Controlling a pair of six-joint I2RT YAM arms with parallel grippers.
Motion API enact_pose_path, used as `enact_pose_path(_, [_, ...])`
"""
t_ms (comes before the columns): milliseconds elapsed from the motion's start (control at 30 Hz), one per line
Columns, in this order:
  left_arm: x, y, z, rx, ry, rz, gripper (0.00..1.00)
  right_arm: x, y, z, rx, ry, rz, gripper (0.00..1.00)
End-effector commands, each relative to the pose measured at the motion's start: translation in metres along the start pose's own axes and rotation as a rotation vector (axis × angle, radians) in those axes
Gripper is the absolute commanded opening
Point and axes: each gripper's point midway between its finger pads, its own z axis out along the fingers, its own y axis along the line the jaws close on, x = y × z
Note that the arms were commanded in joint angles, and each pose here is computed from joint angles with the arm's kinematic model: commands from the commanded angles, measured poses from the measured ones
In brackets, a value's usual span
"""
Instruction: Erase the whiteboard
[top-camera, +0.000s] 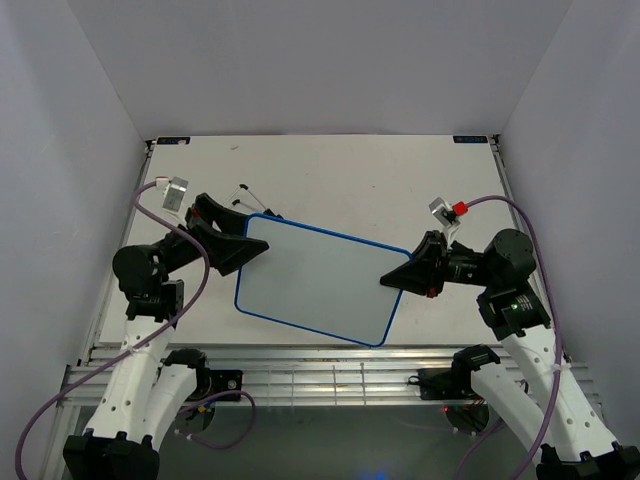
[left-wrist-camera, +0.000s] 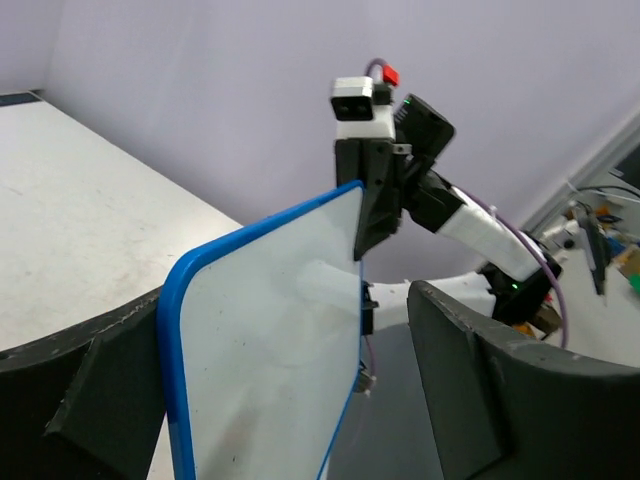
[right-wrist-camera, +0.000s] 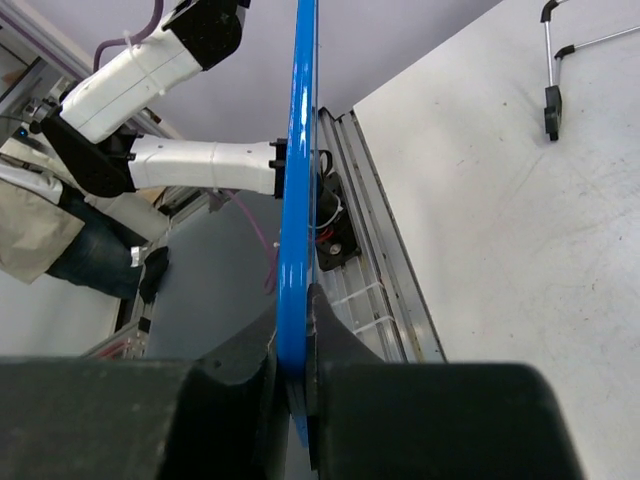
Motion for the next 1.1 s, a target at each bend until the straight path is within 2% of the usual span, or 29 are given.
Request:
enact_pose_path(0, [-0.011, 0.028, 0.004, -0.131, -0.036, 0.007, 0.98, -0.038, 0.017, 0.000, 0.017, -0.102, -0.096, 0.08])
enact_pose_path(167, [0.000, 0.039, 0.001, -0.143, -0.005, 0.012, 0.98, -0.041, 0.020, -0.001, 0.016, -0.110, -0.095, 0.08])
enact_pose_path(267, [0.013, 0.034, -0.001, -0.099, 0.048, 0.026, 0.86, -0.045, 0.023, -0.001, 0.009, -0.109, -0.103, 0.08])
enact_pose_path(300, [0.016, 0.029, -0.003, -0.078, 0.058, 0.039, 0.76, -0.046, 0.025, -0.001, 0.005, -0.107, -0.108, 0.08])
enact_pose_path(367, [0.020, 0.017, -0.005, -0.031, 0.074, 0.076, 0.67, -0.047, 0.025, 0.000, -0.004, -0.097, -0.107, 0.08])
enact_pose_path(400, [0.021, 0.013, -0.006, -0.022, 0.076, 0.084, 0.58, -0.048, 0.026, 0.001, -0.009, -0.092, -0.109, 0.08])
enact_pose_path(467, [0.023, 0.002, -0.008, 0.014, 0.090, 0.117, 0.49, -0.047, 0.025, 0.002, -0.021, -0.077, -0.118, 0.08])
enact_pose_path(500, [0.024, -0.002, -0.009, 0.025, 0.093, 0.112, 0.40, -0.047, 0.026, 0.002, -0.027, -0.069, -0.119, 0.08])
enact_pose_path(533, [0.025, -0.004, -0.010, 0.034, 0.097, 0.116, 0.26, -0.047, 0.027, 0.002, -0.034, -0.064, -0.123, 0.08])
enact_pose_path(600, [0.027, -0.010, -0.011, 0.060, 0.104, 0.134, 0.15, -0.045, 0.025, 0.003, -0.049, -0.041, -0.118, 0.08])
enact_pose_path(633, [0.027, -0.013, -0.012, 0.067, 0.106, 0.119, 0.02, -0.046, 0.023, 0.003, -0.048, -0.037, -0.115, 0.08])
enact_pose_path(867, [0.033, -0.020, -0.015, 0.108, 0.083, 0.108, 0.00, -0.056, 0.010, 0.001, -0.041, -0.018, -0.128, 0.08])
enact_pose_path(933, [0.027, -0.017, -0.014, 0.075, 0.039, 0.110, 0.00, -0.059, 0.000, -0.001, -0.014, -0.025, -0.129, 0.12])
enact_pose_path(967, [0.027, -0.008, -0.013, 0.037, 0.032, 0.093, 0.00, -0.061, -0.003, -0.003, -0.003, -0.030, -0.130, 0.21])
enact_pose_path(1000, [0.025, -0.009, -0.014, 0.023, 0.013, 0.106, 0.00, -0.061, -0.008, -0.003, 0.014, -0.037, -0.121, 0.25])
enact_pose_path(1067, [0.018, -0.002, -0.014, -0.030, -0.044, 0.118, 0.00, -0.063, -0.026, -0.006, 0.082, -0.057, -0.094, 0.27])
